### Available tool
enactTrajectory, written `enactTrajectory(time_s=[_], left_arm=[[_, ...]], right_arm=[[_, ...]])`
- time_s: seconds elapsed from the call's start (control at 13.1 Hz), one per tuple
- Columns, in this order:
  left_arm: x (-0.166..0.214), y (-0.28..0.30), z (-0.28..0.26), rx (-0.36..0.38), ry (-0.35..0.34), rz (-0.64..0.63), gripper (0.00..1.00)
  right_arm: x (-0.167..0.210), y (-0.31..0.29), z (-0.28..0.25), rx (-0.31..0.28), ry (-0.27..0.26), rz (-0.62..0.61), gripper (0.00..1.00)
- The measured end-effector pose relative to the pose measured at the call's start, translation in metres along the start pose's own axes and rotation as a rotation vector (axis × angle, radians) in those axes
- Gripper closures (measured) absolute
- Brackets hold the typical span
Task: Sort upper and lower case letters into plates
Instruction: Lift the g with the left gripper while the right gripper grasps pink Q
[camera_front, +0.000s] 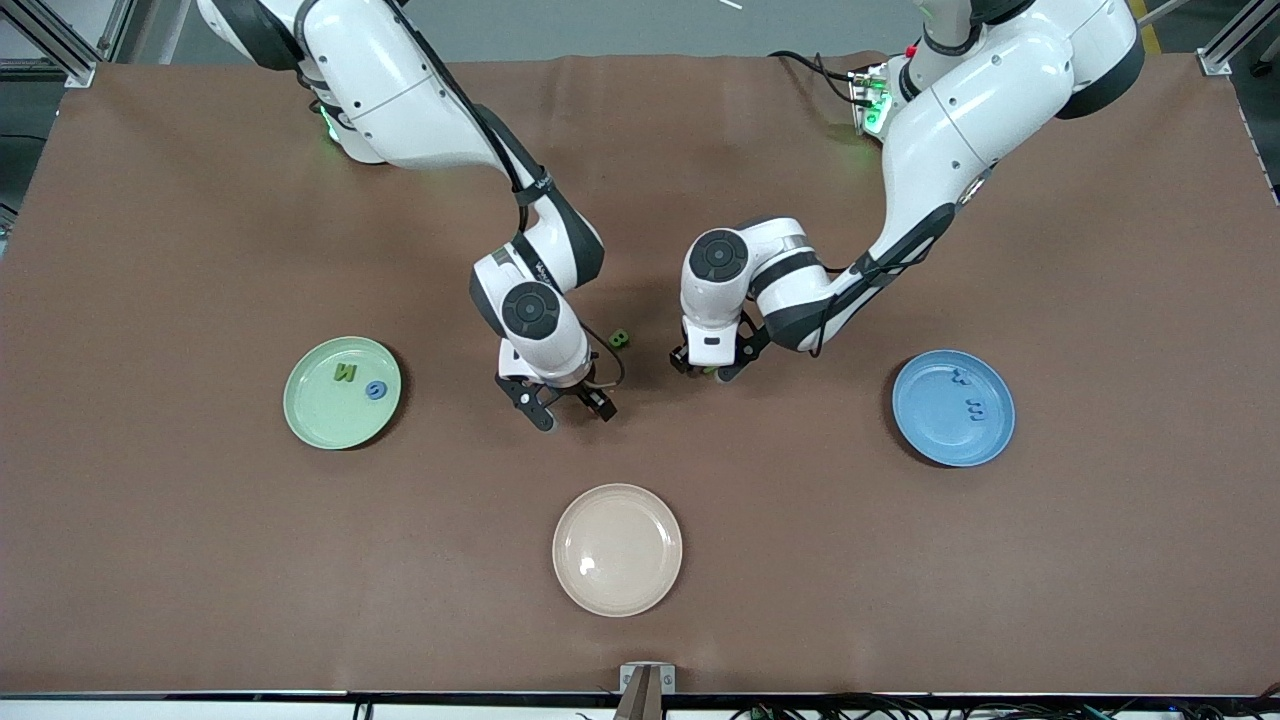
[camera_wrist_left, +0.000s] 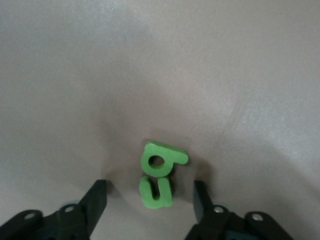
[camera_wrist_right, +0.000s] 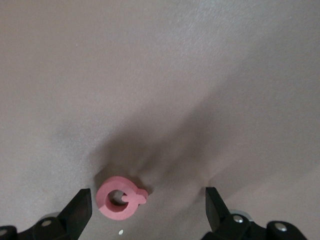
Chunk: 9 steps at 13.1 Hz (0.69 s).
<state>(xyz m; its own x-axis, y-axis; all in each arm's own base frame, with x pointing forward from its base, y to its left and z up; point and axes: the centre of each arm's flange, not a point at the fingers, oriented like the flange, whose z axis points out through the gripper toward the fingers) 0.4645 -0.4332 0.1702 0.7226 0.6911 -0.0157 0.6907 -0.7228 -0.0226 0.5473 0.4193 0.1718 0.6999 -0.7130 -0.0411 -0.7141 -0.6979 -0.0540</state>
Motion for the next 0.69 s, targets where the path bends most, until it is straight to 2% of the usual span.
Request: enactTrajectory(time_s=[0.23,0.31,0.38,0.46,0.53,0.61,0.69], left_arm=[[0.0001,0.0008,-0.0007,-0.002,0.0,-0.001,0.27],[0.0003,0.001,-0.0008,-0.003,0.0,-0.001,0.28],[0.0005,0.0019,-0.0017,-0.007,0.0,-0.002,0.33],[0.0005,0.0021,-0.0019,-0.008,-0.001,-0.002,0.35],[0.0008,0.0039,-0.0037,-0.016,-0.002,-0.003,0.46],[0.0009,0.0044,-0.0041,-0.017,-0.001,-0.003,0.51],[0.0009,0.0044,-0.0042,-0.017,-0.001,-0.003,0.52]], right_arm=[[-0.008,-0.0014,0.0046,-0.012,0.03,-0.044,0.06],[-0.0096,-0.0034,0.0025,-0.008,0.037,-0.055,0.17],[-0.0106,-0.005,0.0009,-0.005,0.046,-0.067,0.3],[-0.0111,-0.0063,-0.0005,-0.002,0.049,-0.071,0.43],[-0.0113,-0.0073,-0.0021,-0.002,0.051,-0.073,0.52],[-0.0112,-0.0076,-0.0027,-0.004,0.051,-0.073,0.52],[-0.0112,-0.0076,-0.0028,-0.004,0.051,-0.073,0.52]])
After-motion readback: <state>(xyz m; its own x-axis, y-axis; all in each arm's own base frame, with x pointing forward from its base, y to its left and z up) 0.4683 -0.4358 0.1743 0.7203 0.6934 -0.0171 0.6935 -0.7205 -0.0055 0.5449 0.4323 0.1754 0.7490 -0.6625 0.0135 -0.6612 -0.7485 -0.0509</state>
